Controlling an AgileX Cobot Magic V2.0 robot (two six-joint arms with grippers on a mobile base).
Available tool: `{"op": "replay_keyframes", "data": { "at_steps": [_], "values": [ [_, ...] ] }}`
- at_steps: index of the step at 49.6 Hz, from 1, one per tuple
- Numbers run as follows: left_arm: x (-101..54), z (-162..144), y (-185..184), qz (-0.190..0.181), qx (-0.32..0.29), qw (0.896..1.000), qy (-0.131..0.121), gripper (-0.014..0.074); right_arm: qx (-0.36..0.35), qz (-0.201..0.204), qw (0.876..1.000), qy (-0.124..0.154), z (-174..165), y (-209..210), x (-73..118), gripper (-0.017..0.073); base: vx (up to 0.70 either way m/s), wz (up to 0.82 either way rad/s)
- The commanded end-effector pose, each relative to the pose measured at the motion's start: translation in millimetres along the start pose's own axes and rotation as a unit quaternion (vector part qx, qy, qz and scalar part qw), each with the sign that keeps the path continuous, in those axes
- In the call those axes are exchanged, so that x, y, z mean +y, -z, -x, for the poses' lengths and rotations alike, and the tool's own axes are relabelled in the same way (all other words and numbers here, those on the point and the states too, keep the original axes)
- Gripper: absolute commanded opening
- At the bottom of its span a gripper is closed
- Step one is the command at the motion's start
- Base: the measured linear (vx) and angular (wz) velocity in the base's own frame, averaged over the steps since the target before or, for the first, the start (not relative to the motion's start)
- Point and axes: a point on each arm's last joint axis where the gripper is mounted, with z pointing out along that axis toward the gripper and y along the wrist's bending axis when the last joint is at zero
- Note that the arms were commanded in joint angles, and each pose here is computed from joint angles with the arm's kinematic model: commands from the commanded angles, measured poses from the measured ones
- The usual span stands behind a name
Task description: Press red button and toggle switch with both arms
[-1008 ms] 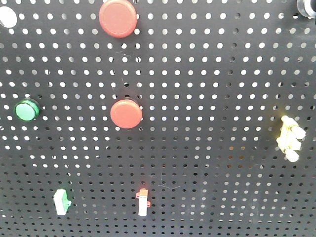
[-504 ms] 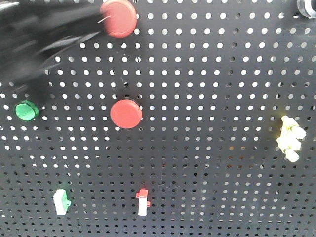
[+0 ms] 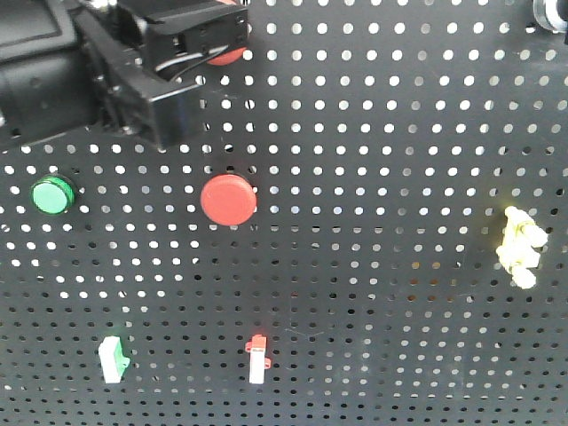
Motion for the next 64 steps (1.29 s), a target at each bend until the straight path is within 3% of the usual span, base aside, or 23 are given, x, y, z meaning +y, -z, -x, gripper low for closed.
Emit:
{"op": "replay_keyframes", "data": {
  "at_steps": [1,7,13,24,30,38,46,55,64],
  "values": [
    [6.7,16.7,7.8,0.036,-0.038,0.999,0.0,0.0002,-0.044,-0.004,0.999,0.004,14.7,-0.7,-0.2,-0.0003,0.0,0.0],
    [-2.2,24.2,25.6,0.008,-0.039,0.999,-0.007,0.0002,-0.034,0.003,0.999,-0.006,12.9,-0.9,1.0,-0.0003,0.0,0.0],
    [-7.9,20.2,49.8,0.011,-0.04,0.999,-0.01,0.0002,-0.032,0.027,0.999,-0.005,12.6,-0.7,5.5,-0.0003,0.0,0.0],
    [-17.7,-28.5,94.5,0.04,-0.006,0.999,0.005,0.0002,-0.045,0.119,0.992,0.006,16.0,-1.2,21.9,-0.0003,0.0,0.0],
    [-25.7,-59.1,121.0,0.046,0.014,0.999,0.02,0.0002,-0.046,0.195,0.98,0.001,25.7,-13.4,34.8,-0.0003,0.0,0.0],
    [-29.9,-80.2,145.2,0.066,0.011,0.996,0.054,0.0002,-0.042,0.279,0.959,-0.025,48.9,-44.5,47.8,-0.0003,0.0,0.0],
    [-30.5,-82.2,151.6,0.073,0.005,0.996,0.053,0.0002,-0.026,0.332,0.941,-0.057,70.3,-80.2,54.8,-0.0003,0.0,0.0],
    [-29.5,-82.1,151.2,0.078,0.003,0.996,0.053,0.0002,-0.009,0.346,0.934,-0.089,84.6,-111.8,55.8,-0.0003,0.0,0.0],
    [-29.5,-82.1,151.2,0.078,0.003,0.996,0.053,0.0002,0.007,0.331,0.94,-0.082,81.7,-122.0,53.4,-0.0003,0.0,0.0]
  ]
}}
